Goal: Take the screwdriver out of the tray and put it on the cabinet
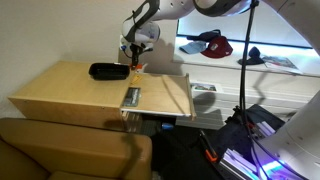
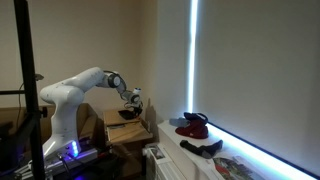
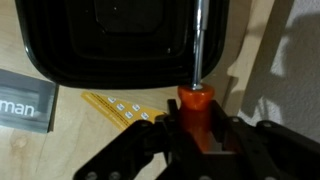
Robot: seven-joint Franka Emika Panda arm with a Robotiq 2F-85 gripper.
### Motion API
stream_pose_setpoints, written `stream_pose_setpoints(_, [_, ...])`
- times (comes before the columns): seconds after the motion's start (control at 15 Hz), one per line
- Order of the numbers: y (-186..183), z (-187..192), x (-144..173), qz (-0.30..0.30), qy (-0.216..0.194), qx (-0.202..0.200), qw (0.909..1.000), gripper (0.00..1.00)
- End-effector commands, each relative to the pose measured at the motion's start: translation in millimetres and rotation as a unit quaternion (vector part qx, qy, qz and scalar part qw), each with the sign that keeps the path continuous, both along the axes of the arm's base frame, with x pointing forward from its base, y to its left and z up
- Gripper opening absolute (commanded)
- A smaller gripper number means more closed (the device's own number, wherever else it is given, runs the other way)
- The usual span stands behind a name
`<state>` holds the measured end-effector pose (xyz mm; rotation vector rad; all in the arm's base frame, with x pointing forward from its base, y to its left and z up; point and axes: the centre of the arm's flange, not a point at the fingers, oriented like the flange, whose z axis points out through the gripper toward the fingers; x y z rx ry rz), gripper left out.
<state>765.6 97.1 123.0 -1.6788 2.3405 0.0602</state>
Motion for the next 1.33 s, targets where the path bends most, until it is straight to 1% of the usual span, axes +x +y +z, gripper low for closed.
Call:
stream_pose_setpoints(0.0, [-2,14,-7,0.028,-0.031,0.087,0.9953,0.08])
stream_pose_setpoints(0.13, [11,30,-8,0.055,-0.057,0.125,0.9890,0.08])
stream_pose_setpoints(0.2, [27,38,-9,0.077,-0.064,0.141,0.9850,0.08])
stream_pose_setpoints(0.27, [29,46,-6,0.098,-0.067,0.157,0.9804,0.08])
stream_pose_setpoints(0.33, [40,47,-4,0.121,-0.070,0.172,0.9751,0.08])
stream_pose_setpoints(0.47, [70,38,-5,0.166,-0.058,0.197,0.9646,0.08])
stream_pose_setpoints(0.6, [85,21,-8,0.209,-0.026,0.213,0.9540,0.08])
stream_pose_setpoints(0.73, [111,-4,-25,0.254,0.024,0.210,0.9438,0.08])
stream_pose_setpoints(0.87, [128,-35,-42,0.284,0.081,0.199,0.9343,0.08])
stream_pose_setpoints(1.0, [140,-56,-55,0.315,0.129,0.183,0.9221,0.08])
stream_pose_setpoints(1.13, [150,-59,-63,0.344,0.156,0.154,0.9129,0.08])
stream_pose_setpoints(1.27, [154,-53,-63,0.363,0.163,0.125,0.9090,0.08])
